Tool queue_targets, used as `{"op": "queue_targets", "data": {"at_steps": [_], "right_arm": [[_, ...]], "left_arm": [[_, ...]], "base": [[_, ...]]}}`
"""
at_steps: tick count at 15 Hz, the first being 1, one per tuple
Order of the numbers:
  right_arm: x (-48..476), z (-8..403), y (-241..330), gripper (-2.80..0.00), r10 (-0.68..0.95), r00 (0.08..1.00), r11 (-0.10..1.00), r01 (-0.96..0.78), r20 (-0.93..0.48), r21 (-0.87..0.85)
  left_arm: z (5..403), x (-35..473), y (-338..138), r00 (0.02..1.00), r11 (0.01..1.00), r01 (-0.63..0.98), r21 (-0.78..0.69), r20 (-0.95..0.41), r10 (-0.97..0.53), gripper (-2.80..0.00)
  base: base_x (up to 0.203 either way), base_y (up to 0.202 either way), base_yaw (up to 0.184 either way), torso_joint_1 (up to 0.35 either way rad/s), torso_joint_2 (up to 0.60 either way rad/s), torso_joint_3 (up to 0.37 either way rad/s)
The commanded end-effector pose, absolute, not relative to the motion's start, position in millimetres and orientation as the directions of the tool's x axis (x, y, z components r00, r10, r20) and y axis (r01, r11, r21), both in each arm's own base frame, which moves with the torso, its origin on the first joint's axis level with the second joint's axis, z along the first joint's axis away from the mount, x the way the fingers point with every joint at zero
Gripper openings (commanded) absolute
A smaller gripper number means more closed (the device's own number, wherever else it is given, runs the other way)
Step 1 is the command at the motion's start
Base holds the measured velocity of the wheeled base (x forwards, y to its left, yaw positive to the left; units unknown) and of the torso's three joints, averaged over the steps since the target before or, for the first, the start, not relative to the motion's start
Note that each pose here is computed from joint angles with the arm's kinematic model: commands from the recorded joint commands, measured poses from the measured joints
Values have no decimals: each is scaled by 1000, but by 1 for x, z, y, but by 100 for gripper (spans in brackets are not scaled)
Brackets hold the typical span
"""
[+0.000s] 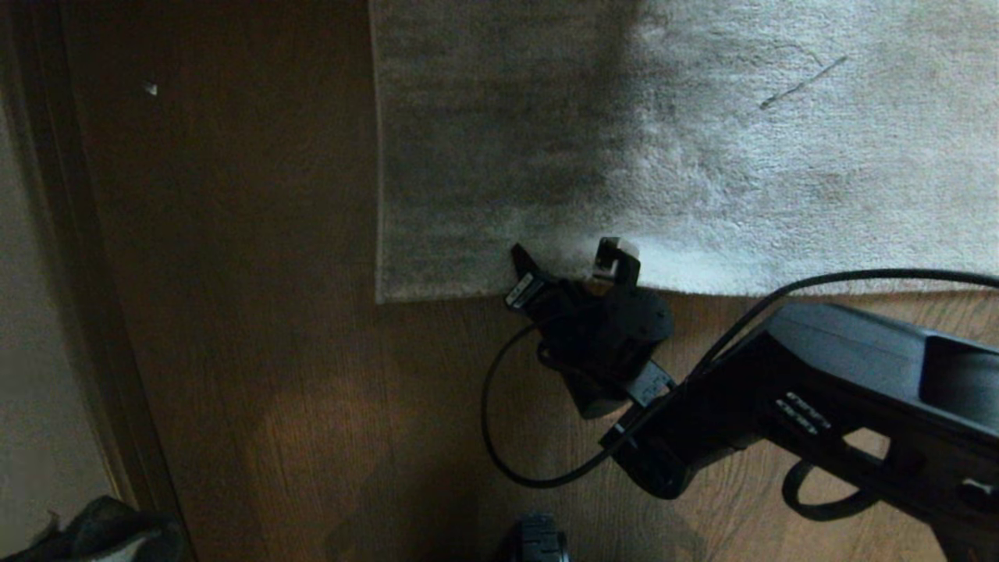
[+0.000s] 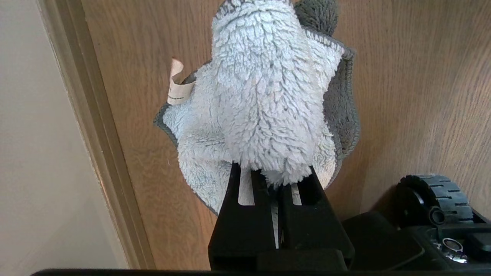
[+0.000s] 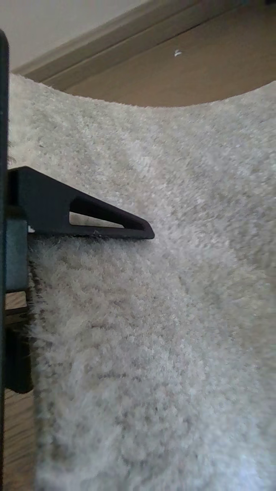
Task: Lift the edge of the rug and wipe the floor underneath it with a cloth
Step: Lift up the carpet
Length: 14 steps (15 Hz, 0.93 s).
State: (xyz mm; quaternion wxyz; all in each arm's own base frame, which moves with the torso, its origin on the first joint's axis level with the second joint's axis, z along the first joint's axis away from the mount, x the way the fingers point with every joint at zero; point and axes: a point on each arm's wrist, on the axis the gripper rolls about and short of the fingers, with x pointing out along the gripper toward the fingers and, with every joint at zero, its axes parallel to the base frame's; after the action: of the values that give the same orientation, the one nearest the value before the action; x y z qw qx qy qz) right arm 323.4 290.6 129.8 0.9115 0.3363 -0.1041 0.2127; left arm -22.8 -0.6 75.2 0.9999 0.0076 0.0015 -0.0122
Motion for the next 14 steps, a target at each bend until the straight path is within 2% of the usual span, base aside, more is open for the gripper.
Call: {"op": "queue_targets", "data": {"at_steps": [1,8,14], "right_arm": [[327,146,278,-280,270,877,656,-469,397,592],[340,189,235,-280,157,862,587,-474,482,657],[344,206,215,-280,105,849,571,-477,517,668]], "left_arm": [[75,-23,-1,1000,1000,25,15,-3,-25,-280],[75,-23,-1,1000,1000,25,15,-3,-25,-280],[75,-23,-1,1000,1000,25,15,-3,-25,-280]], "base": [[0,0,0,0,0,0],[0,0,0,0,0,0],[0,0,0,0,0,0]]}}
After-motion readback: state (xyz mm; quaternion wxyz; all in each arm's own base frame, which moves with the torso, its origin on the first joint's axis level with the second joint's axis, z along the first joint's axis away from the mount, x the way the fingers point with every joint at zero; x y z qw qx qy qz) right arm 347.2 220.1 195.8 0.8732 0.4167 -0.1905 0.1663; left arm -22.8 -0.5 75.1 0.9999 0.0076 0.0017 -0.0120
